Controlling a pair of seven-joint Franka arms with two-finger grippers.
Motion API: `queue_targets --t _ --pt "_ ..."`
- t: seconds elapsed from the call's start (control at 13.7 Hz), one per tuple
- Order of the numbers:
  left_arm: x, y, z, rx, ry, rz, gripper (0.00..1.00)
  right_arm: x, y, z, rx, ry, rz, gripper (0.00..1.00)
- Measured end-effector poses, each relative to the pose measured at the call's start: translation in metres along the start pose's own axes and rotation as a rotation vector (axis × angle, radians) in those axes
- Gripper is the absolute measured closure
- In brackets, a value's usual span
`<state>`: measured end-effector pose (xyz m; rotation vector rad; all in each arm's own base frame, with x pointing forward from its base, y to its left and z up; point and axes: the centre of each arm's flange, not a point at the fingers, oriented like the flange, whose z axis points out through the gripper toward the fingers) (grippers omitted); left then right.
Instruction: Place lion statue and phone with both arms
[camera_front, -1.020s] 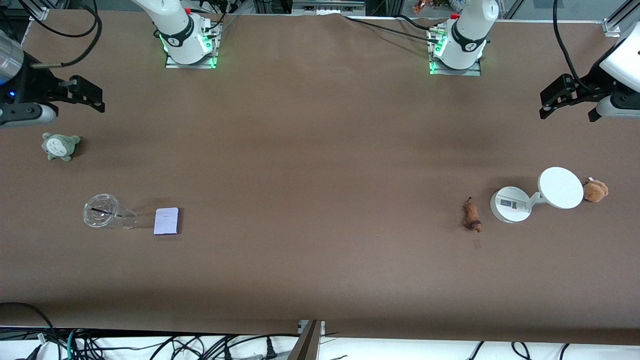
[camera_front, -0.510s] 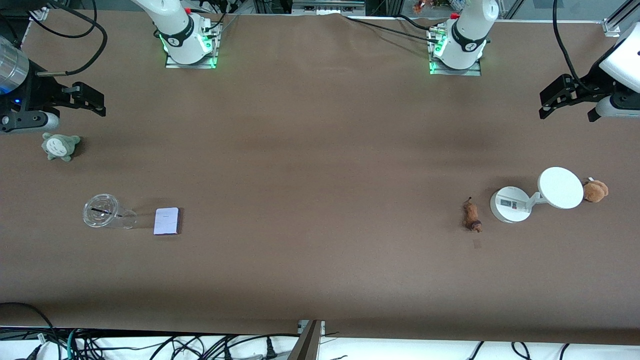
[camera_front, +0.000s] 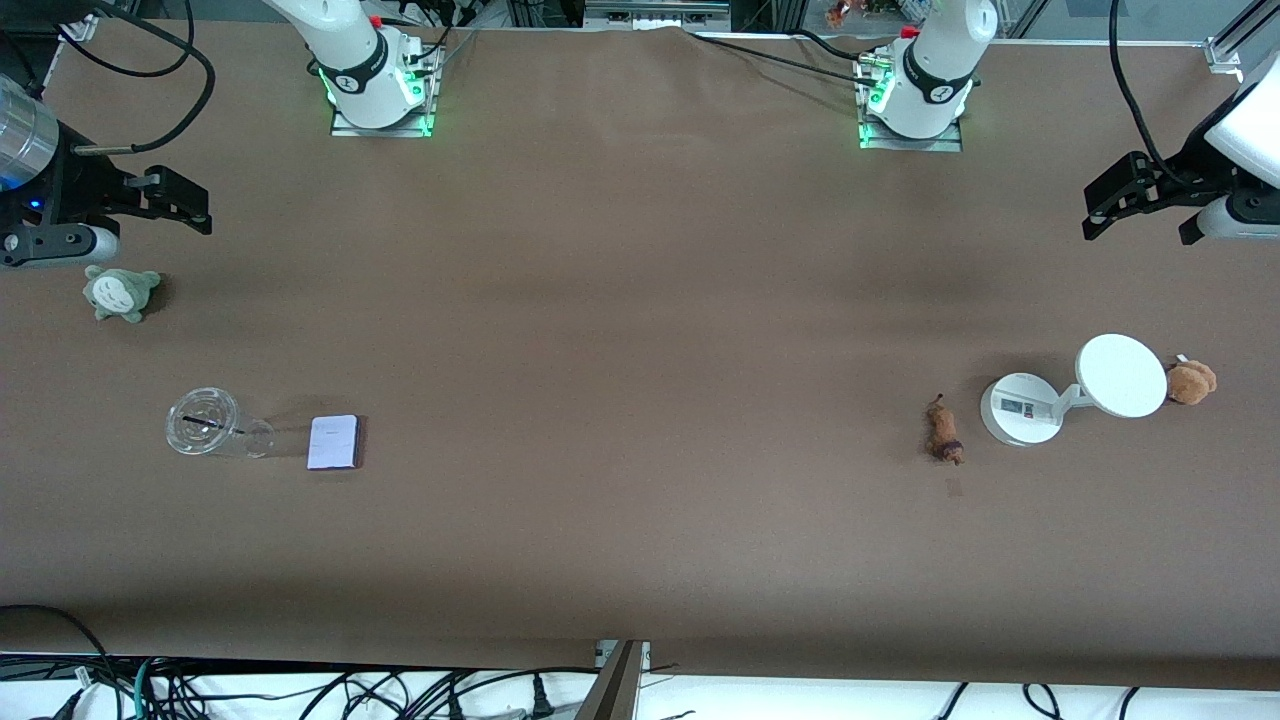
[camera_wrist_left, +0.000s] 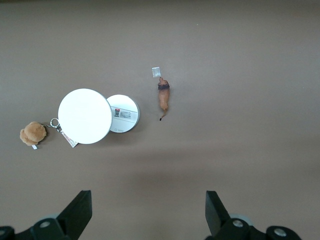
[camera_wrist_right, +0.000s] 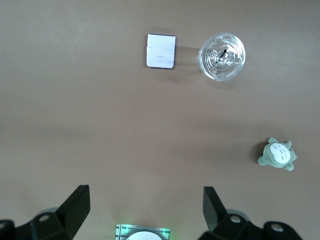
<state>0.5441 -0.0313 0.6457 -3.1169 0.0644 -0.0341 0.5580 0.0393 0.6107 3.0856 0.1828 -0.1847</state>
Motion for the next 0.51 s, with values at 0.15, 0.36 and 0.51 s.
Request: queue_targets --t 0.15,0.36,0.51 --pt "0.0003 -0.0001 0.0006 0.000 -0.001 0.000 0.00 -0.0001 0.0010 0.0000 0.000 0.000 0.002 0.00" --pt "0.0005 -0.0001 0.0009 0.000 -0.002 0.000 0.00 -0.0001 0.0020 0.0000 0.000 0.000 0.004 0.00" --pt "0.0006 -0.0001 0.0010 0.000 -0.002 0.000 0.00 -0.0001 0.0020 0.0000 0.000 0.000 0.004 0.00"
